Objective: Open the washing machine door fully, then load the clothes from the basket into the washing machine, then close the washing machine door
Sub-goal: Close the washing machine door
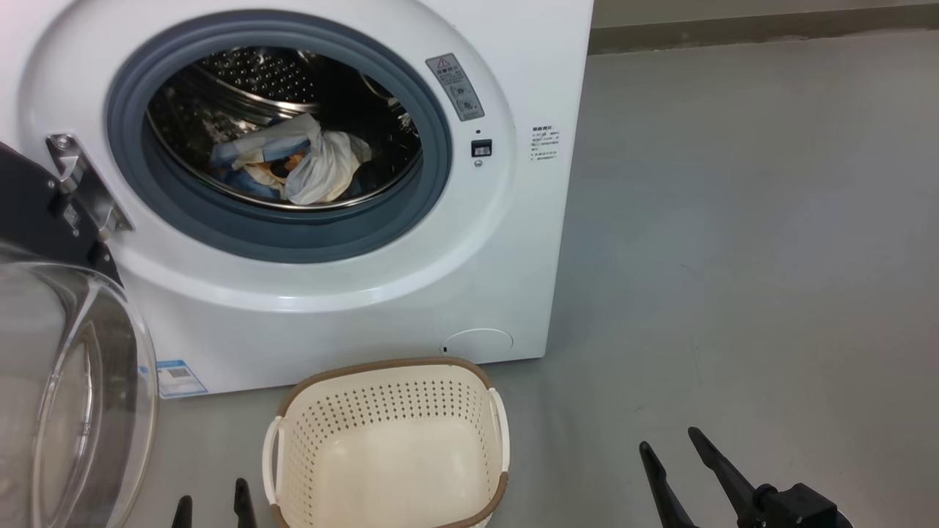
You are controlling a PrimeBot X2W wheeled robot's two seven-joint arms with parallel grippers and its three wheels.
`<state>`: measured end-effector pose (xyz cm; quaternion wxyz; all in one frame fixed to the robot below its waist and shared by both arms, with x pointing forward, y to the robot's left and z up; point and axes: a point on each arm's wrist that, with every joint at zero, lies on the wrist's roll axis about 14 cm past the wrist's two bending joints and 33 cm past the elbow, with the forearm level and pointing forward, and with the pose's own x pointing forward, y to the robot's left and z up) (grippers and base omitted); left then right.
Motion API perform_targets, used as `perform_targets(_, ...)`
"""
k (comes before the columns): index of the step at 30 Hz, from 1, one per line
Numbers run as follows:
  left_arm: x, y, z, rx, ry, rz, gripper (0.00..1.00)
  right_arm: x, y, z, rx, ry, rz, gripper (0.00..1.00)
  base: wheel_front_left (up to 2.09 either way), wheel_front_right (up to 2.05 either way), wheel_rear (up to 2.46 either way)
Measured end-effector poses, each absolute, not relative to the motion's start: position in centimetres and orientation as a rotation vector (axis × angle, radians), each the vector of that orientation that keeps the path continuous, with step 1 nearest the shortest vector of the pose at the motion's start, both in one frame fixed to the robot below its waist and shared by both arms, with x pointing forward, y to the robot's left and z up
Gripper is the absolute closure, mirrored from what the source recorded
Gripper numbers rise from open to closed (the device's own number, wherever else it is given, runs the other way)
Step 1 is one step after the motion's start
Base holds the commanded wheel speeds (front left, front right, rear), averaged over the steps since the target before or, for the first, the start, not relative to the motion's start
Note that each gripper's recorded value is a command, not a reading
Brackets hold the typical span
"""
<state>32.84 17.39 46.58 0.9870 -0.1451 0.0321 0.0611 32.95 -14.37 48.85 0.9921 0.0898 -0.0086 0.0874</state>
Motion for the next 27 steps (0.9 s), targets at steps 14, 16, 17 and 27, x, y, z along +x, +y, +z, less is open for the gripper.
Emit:
perform_targets(14,31.4,19.2,46.6,-0.271,0.055,0.185,0.0,34.0,-11.4,48.8,0.181,-0.007,0.272,0.0,0.0,0.0,0.0)
perform_targets(16,30.9,20.0,46.6,-0.269,0.05,0.212,0.0,34.3,-10.4,48.9,0.179,-0.006,0.307,0.0,0.0,0.0,0.0)
perform_targets(17,30.6,20.4,46.6,-0.269,0.048,0.229,0.0,34.4,-9.9,48.9,0.178,-0.006,0.325,0.0,0.0,0.0,0.0)
perform_targets(27,27.1,24.5,46.8,-0.27,0.021,0.395,0.0,35.7,-4.2,49.6,0.171,-0.014,0.512,0.0,0.0,0.0,0.0)
